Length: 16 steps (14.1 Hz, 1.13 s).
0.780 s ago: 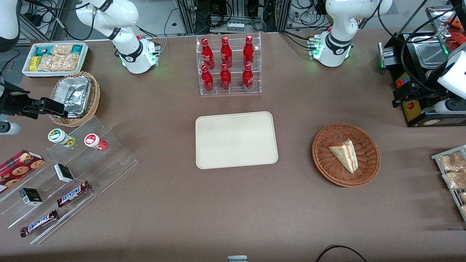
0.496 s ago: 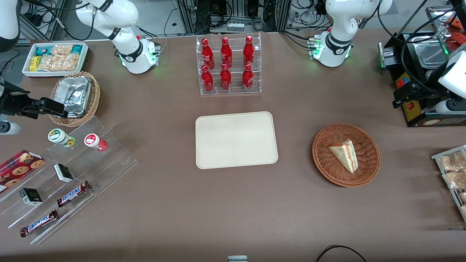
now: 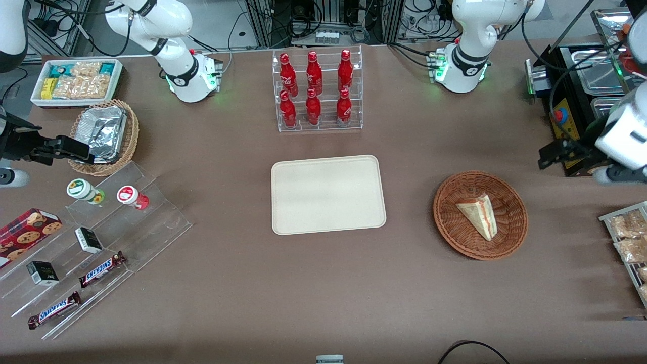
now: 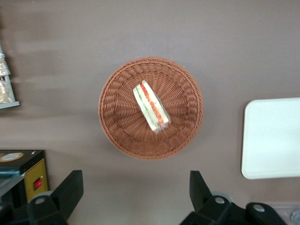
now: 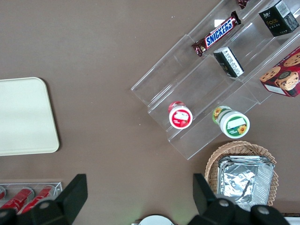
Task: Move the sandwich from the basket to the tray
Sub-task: 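Move the left gripper over the wrapped sandwich in the wicker basket, then lower the left gripper and close it on the sandwich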
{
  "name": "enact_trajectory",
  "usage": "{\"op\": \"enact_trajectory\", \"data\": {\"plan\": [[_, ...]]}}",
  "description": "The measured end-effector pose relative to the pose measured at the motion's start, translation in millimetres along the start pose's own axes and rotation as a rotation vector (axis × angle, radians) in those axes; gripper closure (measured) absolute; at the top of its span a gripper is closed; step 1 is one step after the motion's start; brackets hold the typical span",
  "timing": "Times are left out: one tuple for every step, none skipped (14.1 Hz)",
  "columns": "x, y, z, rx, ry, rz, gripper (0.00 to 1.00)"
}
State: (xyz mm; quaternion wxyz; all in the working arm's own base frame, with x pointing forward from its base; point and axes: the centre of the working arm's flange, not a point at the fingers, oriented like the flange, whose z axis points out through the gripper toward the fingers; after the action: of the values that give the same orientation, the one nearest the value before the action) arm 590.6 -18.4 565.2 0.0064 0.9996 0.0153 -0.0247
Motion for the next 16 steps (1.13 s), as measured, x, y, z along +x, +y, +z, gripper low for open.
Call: {"op": "enact_trajectory", "data": {"plan": [[11.3, 0.2, 18.6, 0.001, -0.004, -0.016, 0.0], [20.7, 0.6, 37.3, 0.002, -0.007, -0.031, 0.0], [27.8, 0.7, 55.3, 0.002, -0.009, -0.043, 0.0], [33.2, 0.8, 72.5, 0.002, 0.0, -0.071, 0.0], [36.1, 1.7, 89.4, 0.001, 0.013, -0.117, 0.0], [36.8, 5.5, 107.1, -0.003, 0.028, -0.166, 0.0], [35.5, 11.9, 126.1, -0.008, 0.044, -0.212, 0.0], [32.5, 17.9, 145.4, -0.014, 0.06, -0.255, 0.0], [28.4, 21.8, 163.2, -0.021, 0.078, -0.292, 0.0], [23.3, 23.0, 179.4, -0.027, 0.096, -0.326, 0.0], [17.1, 22.6, 194.6, -0.033, 0.114, -0.354, 0.0], [10.5, 21.8, 208.8, -0.039, 0.133, -0.374, 0.0], [4.2, 20.9, 221.9, -0.045, 0.15, -0.387, 0.0], [-2.6, 21.0, 235.9, -0.049, 0.163, -0.392, 0.0], [-9.0, 22.1, 248.5, -0.051, 0.167, -0.393, 0.0], [-14.3, 23.4, 257.8, -0.05, 0.161, -0.393, 0.0]]}}
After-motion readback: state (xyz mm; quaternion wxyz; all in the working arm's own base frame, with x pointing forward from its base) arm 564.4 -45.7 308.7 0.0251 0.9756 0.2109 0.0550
